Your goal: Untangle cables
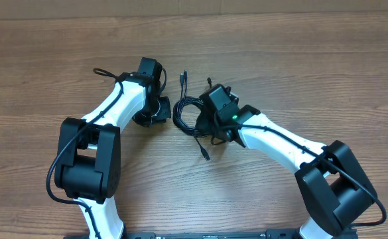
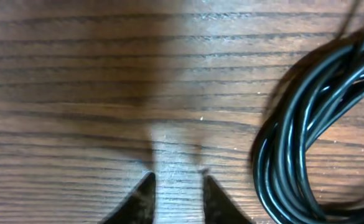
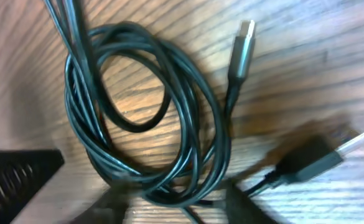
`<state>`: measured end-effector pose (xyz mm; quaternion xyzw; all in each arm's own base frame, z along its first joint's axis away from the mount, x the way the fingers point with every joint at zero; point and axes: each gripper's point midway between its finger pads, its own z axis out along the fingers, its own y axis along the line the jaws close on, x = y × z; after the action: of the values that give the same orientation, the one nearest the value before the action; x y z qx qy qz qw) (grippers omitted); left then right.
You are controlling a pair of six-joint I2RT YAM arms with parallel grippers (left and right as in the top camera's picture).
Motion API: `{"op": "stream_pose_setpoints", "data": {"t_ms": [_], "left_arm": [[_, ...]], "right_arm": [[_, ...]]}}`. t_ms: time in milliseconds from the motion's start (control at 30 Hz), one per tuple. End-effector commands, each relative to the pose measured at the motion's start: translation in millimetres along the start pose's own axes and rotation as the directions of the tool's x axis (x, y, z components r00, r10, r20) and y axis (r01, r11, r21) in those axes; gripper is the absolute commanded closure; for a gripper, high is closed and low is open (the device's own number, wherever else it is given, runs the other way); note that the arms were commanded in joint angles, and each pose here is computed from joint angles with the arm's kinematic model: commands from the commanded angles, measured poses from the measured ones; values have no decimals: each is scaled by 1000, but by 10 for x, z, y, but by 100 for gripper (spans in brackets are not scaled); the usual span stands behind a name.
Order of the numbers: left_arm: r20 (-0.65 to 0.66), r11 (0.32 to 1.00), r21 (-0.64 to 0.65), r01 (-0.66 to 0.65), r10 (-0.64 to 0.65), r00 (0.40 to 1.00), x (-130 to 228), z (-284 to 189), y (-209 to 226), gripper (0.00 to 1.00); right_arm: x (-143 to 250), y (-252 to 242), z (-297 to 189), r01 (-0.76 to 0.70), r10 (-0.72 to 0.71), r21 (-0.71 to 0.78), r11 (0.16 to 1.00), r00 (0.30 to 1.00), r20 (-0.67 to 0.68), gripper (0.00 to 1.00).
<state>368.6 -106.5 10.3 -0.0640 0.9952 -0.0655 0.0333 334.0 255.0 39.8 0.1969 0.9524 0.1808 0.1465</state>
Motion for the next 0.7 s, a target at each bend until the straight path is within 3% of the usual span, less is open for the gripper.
{"op": "stream_pose_setpoints", "data": {"t_ms": [0,67,100,133,200,267,333,467,667], "left_arm": [[22,1000,-24,3,-2,1000,-78,-10,46,59],[33,998,-55,4,-2,999,-94,-11,100,46],[40,997,-80,4,-1,999,-106,-15,144,37],[44,996,-90,5,-1,999,-114,-17,162,35],[55,993,-116,7,0,999,-130,-21,206,37],[56,993,-115,5,1,998,-131,-21,199,48],[57,993,-115,5,2,998,-134,-21,196,51],[57,994,-113,5,1,998,-134,-20,194,47],[51,995,-97,4,0,999,-125,-17,165,45]], "right_arm": [[7,-47,13,-6,6,16,1000,1000,6,75],[22,-77,12,-3,3,28,1000,1000,-1,72],[21,-75,12,-3,3,27,1000,1000,0,61],[16,-72,13,-4,4,26,1000,1000,2,57],[-50,-80,11,-4,2,34,999,999,39,61],[-144,-122,3,-7,1,60,998,996,93,66],[-163,-112,1,-7,1,57,998,995,102,71],[-175,-90,7,-7,2,48,999,994,108,78],[-116,-98,209,0,-5,54,999,995,96,73]]}}
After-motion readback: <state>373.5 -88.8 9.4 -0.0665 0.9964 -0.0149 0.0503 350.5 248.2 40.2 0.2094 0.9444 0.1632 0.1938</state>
